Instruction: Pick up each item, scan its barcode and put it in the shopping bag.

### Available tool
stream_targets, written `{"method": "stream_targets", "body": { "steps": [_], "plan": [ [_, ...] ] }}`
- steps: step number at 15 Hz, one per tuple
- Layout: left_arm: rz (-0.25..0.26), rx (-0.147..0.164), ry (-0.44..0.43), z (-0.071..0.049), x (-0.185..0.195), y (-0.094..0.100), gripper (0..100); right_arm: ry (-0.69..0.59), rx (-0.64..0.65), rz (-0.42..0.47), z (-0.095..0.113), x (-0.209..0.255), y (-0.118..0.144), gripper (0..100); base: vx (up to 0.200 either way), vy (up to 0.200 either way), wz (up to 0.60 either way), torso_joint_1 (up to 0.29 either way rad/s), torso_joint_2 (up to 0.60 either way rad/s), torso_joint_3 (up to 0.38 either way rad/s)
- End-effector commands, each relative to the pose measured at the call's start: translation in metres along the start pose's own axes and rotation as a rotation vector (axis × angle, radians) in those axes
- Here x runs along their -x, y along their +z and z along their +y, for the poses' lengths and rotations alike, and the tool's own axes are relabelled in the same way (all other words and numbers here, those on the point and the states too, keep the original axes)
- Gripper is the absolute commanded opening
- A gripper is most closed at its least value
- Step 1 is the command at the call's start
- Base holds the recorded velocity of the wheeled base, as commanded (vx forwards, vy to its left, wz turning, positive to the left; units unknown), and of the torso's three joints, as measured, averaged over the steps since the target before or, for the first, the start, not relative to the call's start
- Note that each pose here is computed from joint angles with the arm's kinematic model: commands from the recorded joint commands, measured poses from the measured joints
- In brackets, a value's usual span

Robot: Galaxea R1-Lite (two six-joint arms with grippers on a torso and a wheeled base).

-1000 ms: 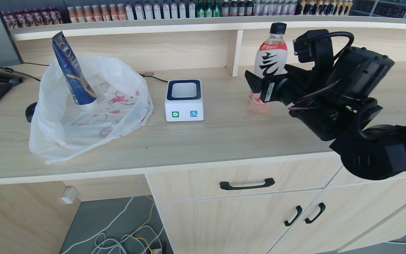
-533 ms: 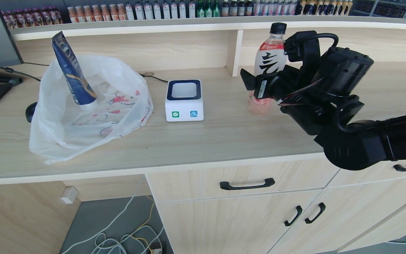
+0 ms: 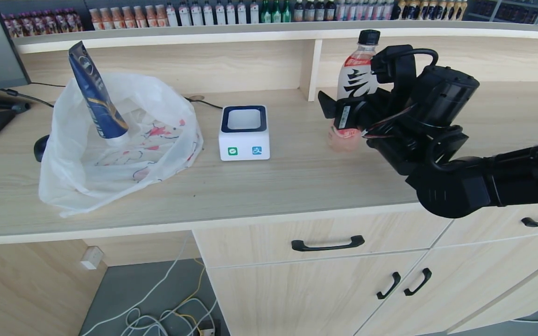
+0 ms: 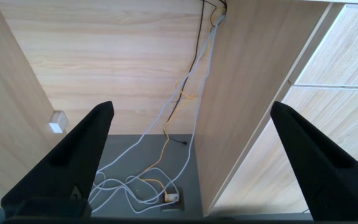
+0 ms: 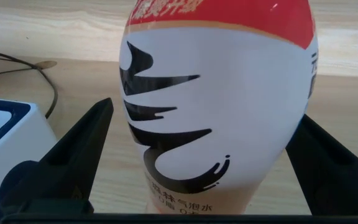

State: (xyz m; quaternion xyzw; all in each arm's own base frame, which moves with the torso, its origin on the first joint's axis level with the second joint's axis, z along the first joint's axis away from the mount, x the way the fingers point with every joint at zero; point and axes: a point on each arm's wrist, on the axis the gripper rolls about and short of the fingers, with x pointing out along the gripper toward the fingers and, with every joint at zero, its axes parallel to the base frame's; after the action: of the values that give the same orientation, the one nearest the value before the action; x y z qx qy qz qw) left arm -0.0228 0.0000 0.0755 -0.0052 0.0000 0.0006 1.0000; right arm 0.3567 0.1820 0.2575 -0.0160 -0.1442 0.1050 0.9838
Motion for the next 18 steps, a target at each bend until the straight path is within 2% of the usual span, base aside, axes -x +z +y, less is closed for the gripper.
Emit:
{"method": "stream_targets", "body": {
  "steps": [1,7,8,18],
  "plan": [
    [0.0,0.0,0.0,0.0,0.0,0.0,100,0.0,0.0,0.005,0.0,-0.001,-0.003,100,0.0,0.0,0.0,0.0,0.0,0.0],
    [0.0,0.0,0.0,0.0,0.0,0.0,100,-0.012,-0.003,-0.004,-0.002,-0.008,-0.005,100,0.0,0.0,0.0,0.0,0.0,0.0],
    [0.0,0.0,0.0,0.0,0.0,0.0,100,-0.014,-0.003,-0.004,-0.003,-0.009,-0.006,0,0.0,0.0,0.0,0.0,0.0,0.0],
    [0.0,0.0,-0.001,0.0,0.0,0.0,100,-0.019,-0.007,-0.02,-0.003,-0.013,-0.003,0,0.0,0.0,0.0,0.0,0.0,0.0]
  ]
}}
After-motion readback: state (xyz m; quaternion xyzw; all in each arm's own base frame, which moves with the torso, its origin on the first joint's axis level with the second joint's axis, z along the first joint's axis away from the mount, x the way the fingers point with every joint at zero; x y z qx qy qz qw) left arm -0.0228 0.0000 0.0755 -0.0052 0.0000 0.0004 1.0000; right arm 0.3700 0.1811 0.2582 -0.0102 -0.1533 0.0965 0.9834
